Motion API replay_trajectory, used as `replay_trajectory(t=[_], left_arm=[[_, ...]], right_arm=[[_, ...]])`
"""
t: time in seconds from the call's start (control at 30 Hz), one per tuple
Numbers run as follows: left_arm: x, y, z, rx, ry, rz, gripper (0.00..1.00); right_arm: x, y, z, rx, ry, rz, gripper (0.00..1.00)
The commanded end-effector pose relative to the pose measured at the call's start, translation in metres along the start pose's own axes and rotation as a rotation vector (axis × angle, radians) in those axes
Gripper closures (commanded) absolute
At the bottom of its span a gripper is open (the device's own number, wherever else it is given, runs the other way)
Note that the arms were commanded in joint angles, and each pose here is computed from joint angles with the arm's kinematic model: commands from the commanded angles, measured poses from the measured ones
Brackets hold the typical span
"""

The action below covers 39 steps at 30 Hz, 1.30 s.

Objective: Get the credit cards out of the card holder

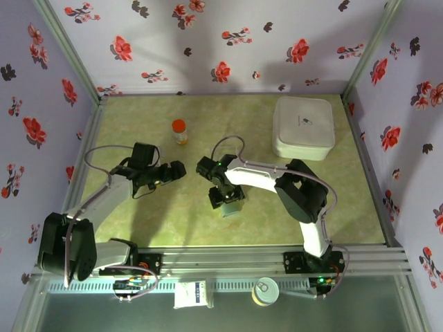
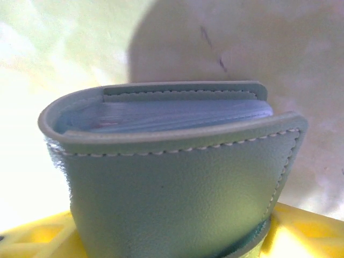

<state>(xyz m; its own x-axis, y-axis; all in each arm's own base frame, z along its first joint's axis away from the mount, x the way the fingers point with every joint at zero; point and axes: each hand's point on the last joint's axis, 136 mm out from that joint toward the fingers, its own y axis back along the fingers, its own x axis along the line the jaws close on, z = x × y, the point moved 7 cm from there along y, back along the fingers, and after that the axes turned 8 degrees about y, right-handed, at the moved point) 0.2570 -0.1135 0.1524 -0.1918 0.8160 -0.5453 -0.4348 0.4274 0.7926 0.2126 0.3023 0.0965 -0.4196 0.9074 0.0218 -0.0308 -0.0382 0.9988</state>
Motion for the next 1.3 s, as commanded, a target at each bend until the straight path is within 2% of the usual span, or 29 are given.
replay_trajectory(t=[0.0, 0.27, 0.6, 0.83, 0.93, 1.1, 1.27], left_arm=[[0.001, 0.000, -0.004, 0.015, 0.023, 0.007, 0.09], [0.007, 0.005, -0.007, -0.037, 0.089, 0.010, 0.10], [-0.009, -0.005, -0.009, 0.003, 0.078, -0.033, 0.12], [-0.020, -0.015, -0.014, 0.031, 0.075, -0.044, 0.15], [-0.025, -0.019, -0.016, 0.040, 0.069, -0.050, 0.18], [-0.036, -0.024, -0.020, 0.054, 0.070, -0.071, 0.25], [-0.049, -0.035, -0.028, 0.077, 0.071, -0.103, 0.35]], right_arm=[[0.002, 0.016, 0.015, -0.099, -0.133, 0.048, 0.30], [0.000, 0.004, 0.019, -0.088, -0.245, 0.008, 0.29], [0.000, 0.001, 0.027, -0.097, -0.225, -0.019, 0.25], [-0.001, 0.017, 0.030, -0.120, -0.223, -0.012, 0.11], [-0.004, 0.032, 0.029, -0.146, -0.223, 0.000, 0.08], [-0.015, 0.052, 0.023, -0.196, -0.226, 0.010, 0.10], [-0.030, 0.060, 0.016, -0.218, -0.237, 0.031, 0.17]])
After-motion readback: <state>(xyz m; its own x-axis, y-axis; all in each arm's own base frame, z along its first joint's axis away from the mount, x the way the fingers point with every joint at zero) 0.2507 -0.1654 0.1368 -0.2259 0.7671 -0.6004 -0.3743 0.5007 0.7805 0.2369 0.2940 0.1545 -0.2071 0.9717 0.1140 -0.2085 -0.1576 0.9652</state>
